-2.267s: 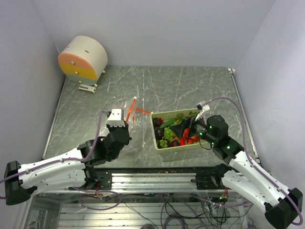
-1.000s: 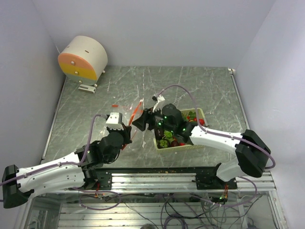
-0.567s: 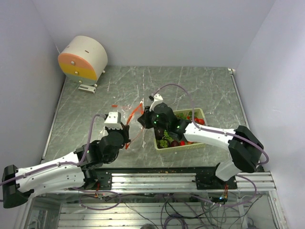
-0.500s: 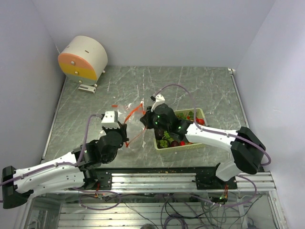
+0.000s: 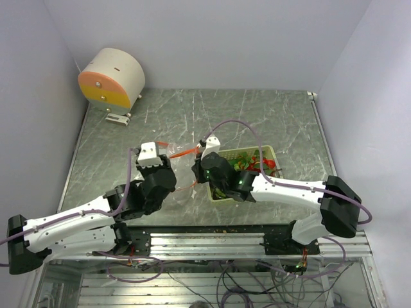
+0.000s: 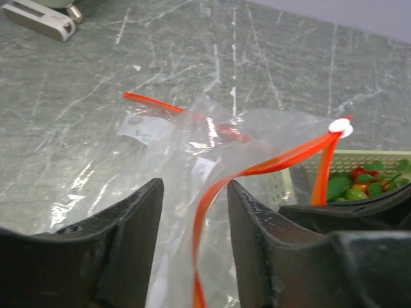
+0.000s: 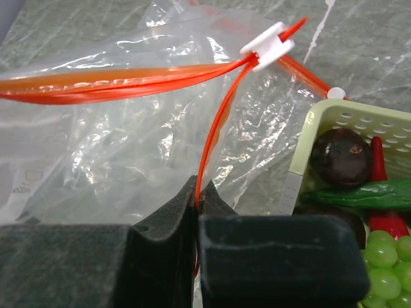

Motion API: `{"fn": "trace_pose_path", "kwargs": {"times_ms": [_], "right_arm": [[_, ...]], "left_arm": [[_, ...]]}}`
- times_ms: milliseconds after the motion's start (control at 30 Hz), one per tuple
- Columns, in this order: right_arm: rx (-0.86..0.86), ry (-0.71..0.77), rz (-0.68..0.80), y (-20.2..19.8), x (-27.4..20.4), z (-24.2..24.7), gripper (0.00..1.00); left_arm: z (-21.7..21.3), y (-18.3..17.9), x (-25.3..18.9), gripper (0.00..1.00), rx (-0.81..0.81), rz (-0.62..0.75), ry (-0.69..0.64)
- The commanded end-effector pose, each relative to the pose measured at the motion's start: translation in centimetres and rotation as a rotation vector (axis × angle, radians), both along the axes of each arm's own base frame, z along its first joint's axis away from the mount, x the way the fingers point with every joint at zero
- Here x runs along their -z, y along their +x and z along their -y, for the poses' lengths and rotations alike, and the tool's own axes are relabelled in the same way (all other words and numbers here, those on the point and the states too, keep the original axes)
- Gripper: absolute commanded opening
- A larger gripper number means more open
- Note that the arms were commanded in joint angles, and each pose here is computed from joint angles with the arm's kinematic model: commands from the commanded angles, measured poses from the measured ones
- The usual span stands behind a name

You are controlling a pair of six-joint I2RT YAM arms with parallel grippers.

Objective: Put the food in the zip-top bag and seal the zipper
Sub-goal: Open the zipper of the food storage bag.

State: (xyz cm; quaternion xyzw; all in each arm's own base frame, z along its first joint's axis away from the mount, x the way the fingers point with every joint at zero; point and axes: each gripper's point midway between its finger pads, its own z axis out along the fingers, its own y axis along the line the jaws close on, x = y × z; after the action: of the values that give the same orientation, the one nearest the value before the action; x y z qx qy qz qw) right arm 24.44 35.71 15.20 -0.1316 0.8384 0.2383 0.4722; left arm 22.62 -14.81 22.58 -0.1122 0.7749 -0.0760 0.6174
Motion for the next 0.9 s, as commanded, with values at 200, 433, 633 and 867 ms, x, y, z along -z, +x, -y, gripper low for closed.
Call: {"fn": "trace_pose_path", "kwargs": {"times_ms": [200, 433, 633, 867], "right_arm": [[0.014, 0.083, 0.105, 1.0, -6.4, -1.3, 0.00], [0.009, 0.083, 0.113, 0.9, -7.1, -1.2, 0.00], [-0.021, 0.111, 0.115, 0.4, -8.5, -1.3, 0.00], [0.037, 0.078, 0.133, 0.5, -8.5, 1.0, 0.00]], "left_arm": [[3.8, 0.3, 0.2, 0.63, 0.155, -0.002, 0.001], [3.1, -0.5, 2.1, 0.55, 0.176, -0.041, 0.027], [1.8, -0.7, 4.2, 0.36, 0.127, -0.077, 0.063], [-1.0, -0.7, 4.1, 0.07, -0.011, -0.098, 0.129]]}}
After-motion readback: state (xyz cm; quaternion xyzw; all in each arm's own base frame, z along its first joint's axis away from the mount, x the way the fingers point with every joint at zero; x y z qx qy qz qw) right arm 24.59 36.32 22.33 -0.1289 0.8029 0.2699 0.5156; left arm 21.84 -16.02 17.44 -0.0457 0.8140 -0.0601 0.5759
